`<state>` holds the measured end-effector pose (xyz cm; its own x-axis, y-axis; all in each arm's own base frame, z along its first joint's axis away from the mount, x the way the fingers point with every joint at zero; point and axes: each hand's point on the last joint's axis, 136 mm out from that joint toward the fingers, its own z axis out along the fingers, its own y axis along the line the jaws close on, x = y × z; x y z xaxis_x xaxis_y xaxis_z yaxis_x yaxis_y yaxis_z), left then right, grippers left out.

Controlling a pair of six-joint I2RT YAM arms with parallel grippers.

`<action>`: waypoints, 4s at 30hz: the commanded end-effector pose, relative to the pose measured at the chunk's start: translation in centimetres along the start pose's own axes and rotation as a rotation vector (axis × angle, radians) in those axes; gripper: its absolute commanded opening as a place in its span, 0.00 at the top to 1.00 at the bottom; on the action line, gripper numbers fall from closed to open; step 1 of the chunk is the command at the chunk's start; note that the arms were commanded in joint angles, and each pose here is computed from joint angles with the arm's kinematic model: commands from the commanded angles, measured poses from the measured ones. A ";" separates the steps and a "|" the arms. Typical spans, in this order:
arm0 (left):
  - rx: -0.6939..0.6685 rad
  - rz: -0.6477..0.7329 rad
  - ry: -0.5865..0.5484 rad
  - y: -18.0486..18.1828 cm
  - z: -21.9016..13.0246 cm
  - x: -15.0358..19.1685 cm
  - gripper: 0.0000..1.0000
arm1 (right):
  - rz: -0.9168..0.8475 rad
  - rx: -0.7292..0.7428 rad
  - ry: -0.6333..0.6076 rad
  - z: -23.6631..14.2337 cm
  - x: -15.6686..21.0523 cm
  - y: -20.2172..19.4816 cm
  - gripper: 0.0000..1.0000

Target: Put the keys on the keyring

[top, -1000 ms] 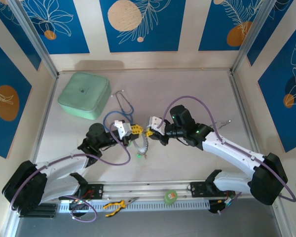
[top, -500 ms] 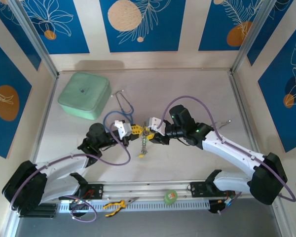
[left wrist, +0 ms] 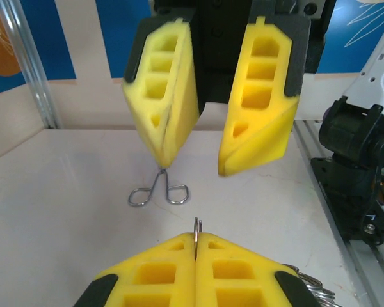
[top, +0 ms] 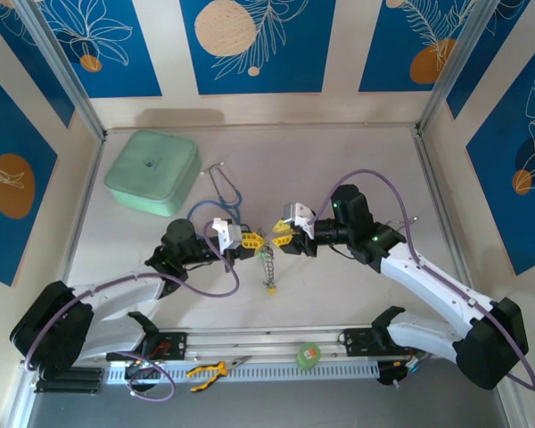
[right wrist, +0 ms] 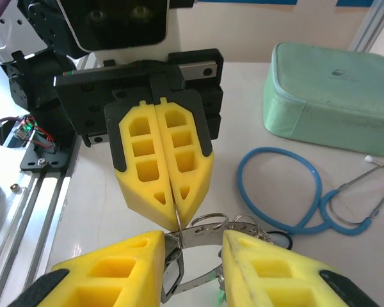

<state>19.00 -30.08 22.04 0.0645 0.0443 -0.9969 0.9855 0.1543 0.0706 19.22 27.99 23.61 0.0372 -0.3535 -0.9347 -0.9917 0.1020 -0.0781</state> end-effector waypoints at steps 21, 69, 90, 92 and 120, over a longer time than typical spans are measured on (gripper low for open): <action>0.088 0.053 -0.106 -1.1 0.3 -3.7 1.00 | -0.071 -0.072 0.044 1.7 0.8 1.2 0.88; -0.049 0.067 0.049 0.6 -0.3 -1.5 1.00 | 0.063 -0.009 0.175 0.4 0.6 0.8 0.58; -0.034 0.043 0.008 0.3 -0.3 -1.7 1.00 | 0.079 0.011 0.217 2.2 2.8 0.6 0.84; -0.031 0.043 -0.001 0.2 -0.3 -1.9 1.00 | 0.077 0.006 0.221 2.1 2.8 0.7 0.91; 0.072 0.076 -0.094 -1.2 0.2 -3.0 1.00 | 0.017 0.008 0.045 -0.6 -0.4 0.7 0.72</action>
<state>18.93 -30.36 23.15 0.0862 0.0311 -0.9958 0.9864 0.1378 0.0897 19.17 26.82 23.47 0.0047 -0.4430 -0.8965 -0.9817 0.1684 -0.0884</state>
